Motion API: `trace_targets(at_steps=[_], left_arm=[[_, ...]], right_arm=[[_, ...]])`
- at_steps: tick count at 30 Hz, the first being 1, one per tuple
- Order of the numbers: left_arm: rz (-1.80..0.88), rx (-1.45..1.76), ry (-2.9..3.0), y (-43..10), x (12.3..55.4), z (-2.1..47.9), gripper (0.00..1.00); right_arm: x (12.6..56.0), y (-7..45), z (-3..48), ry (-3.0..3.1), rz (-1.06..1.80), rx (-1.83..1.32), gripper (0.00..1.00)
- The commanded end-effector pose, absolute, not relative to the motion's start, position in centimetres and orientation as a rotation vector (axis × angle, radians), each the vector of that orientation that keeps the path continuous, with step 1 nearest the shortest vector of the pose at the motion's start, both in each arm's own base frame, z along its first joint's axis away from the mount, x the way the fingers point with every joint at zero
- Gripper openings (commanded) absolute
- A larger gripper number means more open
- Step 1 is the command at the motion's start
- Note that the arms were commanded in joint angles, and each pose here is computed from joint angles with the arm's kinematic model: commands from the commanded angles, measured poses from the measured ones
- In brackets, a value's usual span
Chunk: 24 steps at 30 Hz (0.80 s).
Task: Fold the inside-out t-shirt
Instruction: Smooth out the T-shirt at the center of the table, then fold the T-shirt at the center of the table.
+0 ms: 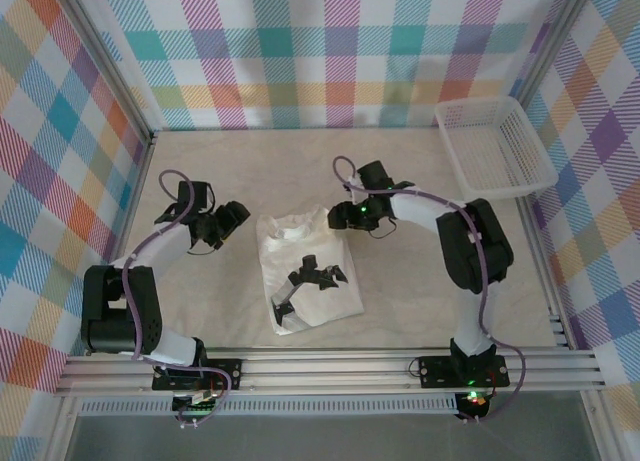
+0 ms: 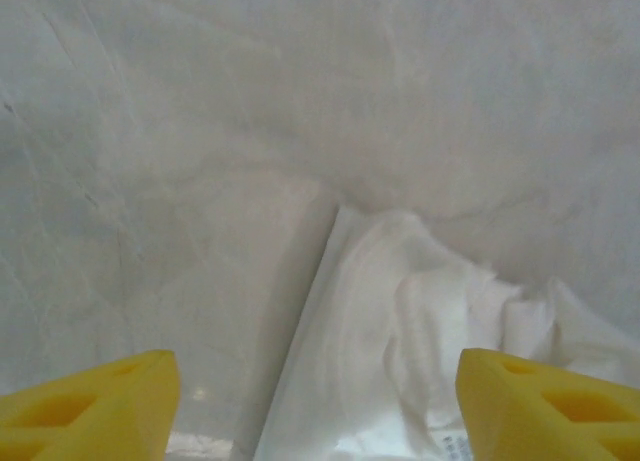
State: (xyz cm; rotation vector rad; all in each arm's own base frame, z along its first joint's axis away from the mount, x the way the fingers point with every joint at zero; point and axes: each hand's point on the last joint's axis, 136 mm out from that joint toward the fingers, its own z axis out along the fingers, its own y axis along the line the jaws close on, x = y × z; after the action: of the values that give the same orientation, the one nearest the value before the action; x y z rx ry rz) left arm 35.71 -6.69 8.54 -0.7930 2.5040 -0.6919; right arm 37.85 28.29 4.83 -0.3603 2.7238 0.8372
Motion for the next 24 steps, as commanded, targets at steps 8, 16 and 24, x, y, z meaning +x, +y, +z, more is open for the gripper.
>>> trace_targets(at_steps=[8,16,24], left_arm=[[-0.703,-0.771,2.566,-7.8,34.1,6.3,0.76],[-0.703,-0.836,2.702,-8.6,33.0,3.8,0.76],[-0.735,-0.738,2.615,-11.2,37.5,6.3,0.73]], right_arm=[[40.5,30.8,2.2,2.768,0.826,-0.418,0.53],[39.9,30.4,2.3,2.793,0.824,-0.368,0.08],[39.6,31.0,2.8,2.793,0.888,-0.373,0.04]])
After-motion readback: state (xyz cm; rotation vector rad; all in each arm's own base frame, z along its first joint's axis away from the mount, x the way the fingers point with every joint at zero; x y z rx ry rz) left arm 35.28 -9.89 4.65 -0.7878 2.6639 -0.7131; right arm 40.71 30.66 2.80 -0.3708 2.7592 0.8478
